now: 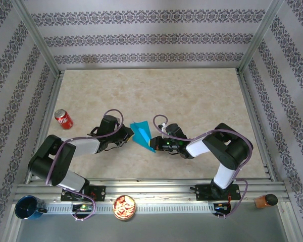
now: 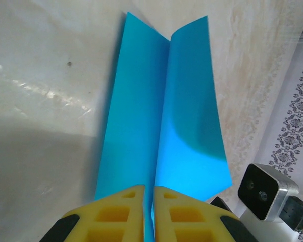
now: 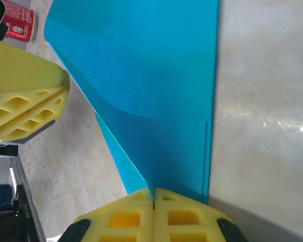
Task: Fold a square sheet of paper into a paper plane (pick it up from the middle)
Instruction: Fourth fold the wing at the center of the table.
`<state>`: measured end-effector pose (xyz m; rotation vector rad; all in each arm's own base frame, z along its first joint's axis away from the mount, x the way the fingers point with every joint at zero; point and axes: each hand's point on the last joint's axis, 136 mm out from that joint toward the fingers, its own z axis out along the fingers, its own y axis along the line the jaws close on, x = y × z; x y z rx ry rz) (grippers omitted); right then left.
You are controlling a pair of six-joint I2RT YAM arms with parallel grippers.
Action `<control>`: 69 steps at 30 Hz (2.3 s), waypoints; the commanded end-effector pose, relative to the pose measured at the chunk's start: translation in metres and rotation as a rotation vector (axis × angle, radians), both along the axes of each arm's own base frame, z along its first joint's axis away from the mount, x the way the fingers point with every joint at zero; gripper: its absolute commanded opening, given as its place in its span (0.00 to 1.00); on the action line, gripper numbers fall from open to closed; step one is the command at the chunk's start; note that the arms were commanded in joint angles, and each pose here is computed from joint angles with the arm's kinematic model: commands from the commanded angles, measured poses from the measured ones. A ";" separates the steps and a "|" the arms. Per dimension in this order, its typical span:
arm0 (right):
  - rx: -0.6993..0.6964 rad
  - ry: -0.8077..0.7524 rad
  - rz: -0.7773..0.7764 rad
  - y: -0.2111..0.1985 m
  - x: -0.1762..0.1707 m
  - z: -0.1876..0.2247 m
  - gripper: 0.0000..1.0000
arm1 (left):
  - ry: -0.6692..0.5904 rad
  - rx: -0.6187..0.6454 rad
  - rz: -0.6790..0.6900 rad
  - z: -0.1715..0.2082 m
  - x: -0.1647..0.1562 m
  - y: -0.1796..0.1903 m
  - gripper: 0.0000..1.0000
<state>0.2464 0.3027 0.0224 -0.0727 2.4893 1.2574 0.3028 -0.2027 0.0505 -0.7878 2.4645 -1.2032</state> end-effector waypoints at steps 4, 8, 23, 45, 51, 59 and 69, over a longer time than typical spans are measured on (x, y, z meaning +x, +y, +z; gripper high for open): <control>-0.054 0.016 -0.035 -0.014 -0.002 -0.011 0.00 | -0.074 -0.046 -0.040 0.015 0.018 -0.017 0.12; -0.050 0.018 -0.032 -0.014 -0.003 -0.011 0.01 | -0.043 -0.057 -0.045 0.003 0.017 -0.021 0.09; -0.055 0.021 -0.029 -0.014 -0.006 -0.006 0.02 | 0.031 -0.033 -0.002 -0.029 -0.002 -0.015 0.02; -0.062 -0.026 -0.008 -0.011 -0.010 0.004 0.03 | -0.046 0.035 -0.008 -0.004 -0.011 -0.012 0.00; -0.082 -0.031 0.012 -0.013 -0.012 -0.003 0.03 | -0.105 0.171 -0.098 0.024 0.000 -0.011 0.04; -0.074 -0.034 0.008 -0.013 -0.010 -0.001 0.03 | -0.013 0.263 -0.245 0.008 -0.003 -0.020 0.00; -0.071 -0.029 0.006 -0.015 -0.009 -0.002 0.03 | 0.018 0.281 -0.314 -0.002 0.000 -0.027 0.00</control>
